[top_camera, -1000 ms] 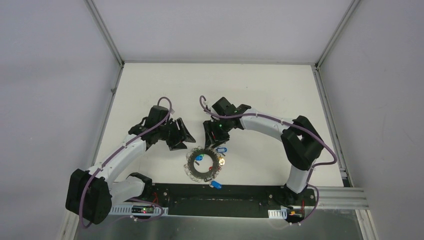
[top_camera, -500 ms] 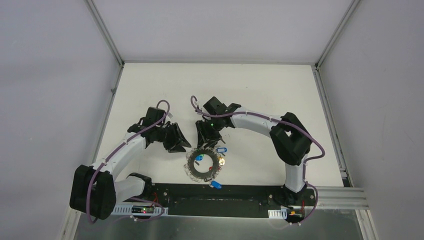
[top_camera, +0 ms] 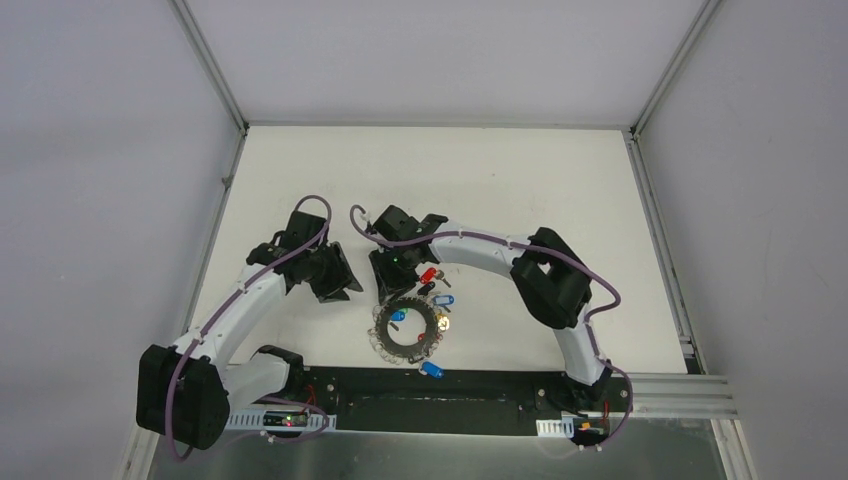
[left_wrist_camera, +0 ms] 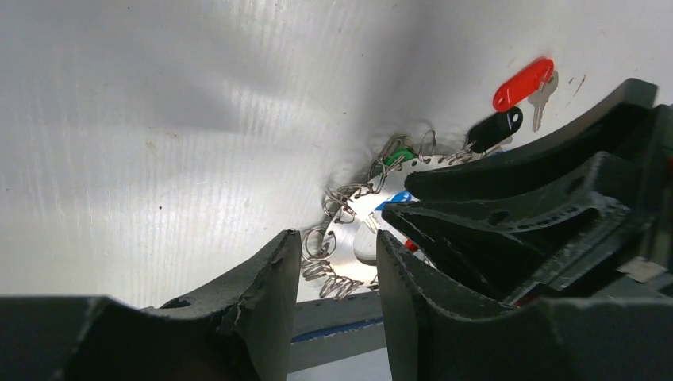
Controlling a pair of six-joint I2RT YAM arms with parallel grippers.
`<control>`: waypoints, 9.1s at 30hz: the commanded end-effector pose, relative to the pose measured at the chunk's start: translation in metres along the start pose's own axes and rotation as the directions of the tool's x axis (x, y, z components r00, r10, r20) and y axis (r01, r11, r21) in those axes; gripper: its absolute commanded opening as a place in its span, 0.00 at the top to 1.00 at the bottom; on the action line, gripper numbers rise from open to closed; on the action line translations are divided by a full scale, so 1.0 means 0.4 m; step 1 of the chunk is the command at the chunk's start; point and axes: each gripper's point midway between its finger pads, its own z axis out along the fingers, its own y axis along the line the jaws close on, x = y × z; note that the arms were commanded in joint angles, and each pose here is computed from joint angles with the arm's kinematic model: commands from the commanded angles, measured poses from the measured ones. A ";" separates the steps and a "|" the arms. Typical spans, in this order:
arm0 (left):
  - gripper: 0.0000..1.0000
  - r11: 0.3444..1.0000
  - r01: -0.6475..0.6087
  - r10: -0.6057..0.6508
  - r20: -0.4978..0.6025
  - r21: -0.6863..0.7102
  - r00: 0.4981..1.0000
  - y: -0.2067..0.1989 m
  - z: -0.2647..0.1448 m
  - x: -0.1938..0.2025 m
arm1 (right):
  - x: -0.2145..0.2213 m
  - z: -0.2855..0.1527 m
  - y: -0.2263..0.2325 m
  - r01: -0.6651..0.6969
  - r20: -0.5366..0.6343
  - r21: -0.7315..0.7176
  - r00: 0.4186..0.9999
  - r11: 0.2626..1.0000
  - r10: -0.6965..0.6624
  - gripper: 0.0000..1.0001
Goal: Put the keys on the keyring
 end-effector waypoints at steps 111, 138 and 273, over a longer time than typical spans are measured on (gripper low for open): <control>0.59 0.972 -0.099 0.086 0.070 0.215 0.994 -0.059 -0.066 0.031 | -0.012 -0.097 0.080 0.190 0.027 0.018 0.981 0.982 -0.190 1.00; 0.60 0.282 -0.797 0.447 0.662 0.534 0.601 -0.352 -0.406 0.055 | 0.035 -0.413 0.234 0.659 0.551 -0.123 0.667 0.742 -0.501 1.00; 1.00 -0.339 -0.935 0.361 0.905 -0.098 -0.226 -0.355 -0.432 0.181 | 0.058 -0.584 0.211 0.801 0.767 0.202 0.228 0.563 -0.600 0.34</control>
